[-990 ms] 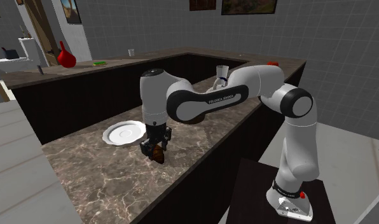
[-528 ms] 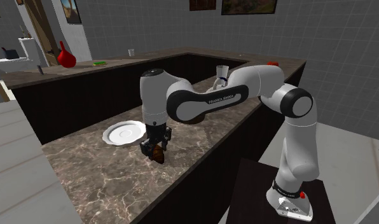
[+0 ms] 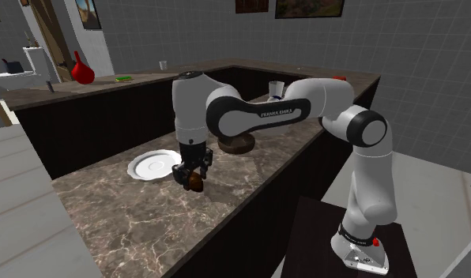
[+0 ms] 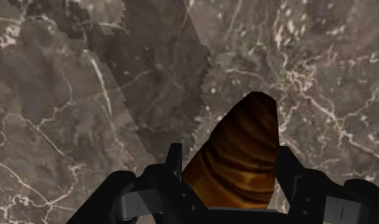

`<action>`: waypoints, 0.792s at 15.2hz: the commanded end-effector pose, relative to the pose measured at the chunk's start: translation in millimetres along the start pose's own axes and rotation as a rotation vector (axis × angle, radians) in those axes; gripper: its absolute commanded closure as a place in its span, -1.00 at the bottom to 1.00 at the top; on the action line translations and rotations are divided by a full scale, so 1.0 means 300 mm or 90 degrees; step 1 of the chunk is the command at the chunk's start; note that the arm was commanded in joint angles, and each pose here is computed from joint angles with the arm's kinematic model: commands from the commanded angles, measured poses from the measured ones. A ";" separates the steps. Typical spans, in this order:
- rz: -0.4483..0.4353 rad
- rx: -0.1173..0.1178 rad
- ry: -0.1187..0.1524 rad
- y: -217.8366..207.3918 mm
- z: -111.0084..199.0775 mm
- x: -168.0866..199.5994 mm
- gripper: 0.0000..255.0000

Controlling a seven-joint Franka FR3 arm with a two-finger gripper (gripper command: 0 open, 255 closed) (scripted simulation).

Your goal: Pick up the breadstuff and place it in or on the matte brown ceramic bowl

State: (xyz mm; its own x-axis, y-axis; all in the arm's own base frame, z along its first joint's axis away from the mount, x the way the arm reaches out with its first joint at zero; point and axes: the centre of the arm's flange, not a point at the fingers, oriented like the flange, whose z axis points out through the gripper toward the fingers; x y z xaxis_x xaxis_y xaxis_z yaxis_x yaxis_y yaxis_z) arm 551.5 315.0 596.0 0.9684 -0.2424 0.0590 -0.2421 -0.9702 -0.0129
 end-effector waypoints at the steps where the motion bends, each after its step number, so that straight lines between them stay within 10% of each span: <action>1: 0.000 0.000 0.000 -0.003 -0.039 0.003 1.00; 12: 0.000 0.000 0.000 -0.005 -0.232 0.014 1.00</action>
State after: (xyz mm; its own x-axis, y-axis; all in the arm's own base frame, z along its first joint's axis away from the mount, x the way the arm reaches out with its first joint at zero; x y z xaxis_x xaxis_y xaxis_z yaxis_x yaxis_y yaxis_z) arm 551.1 315.8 661.1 0.9685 -0.2421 0.0589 -0.2417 -0.9703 -0.0130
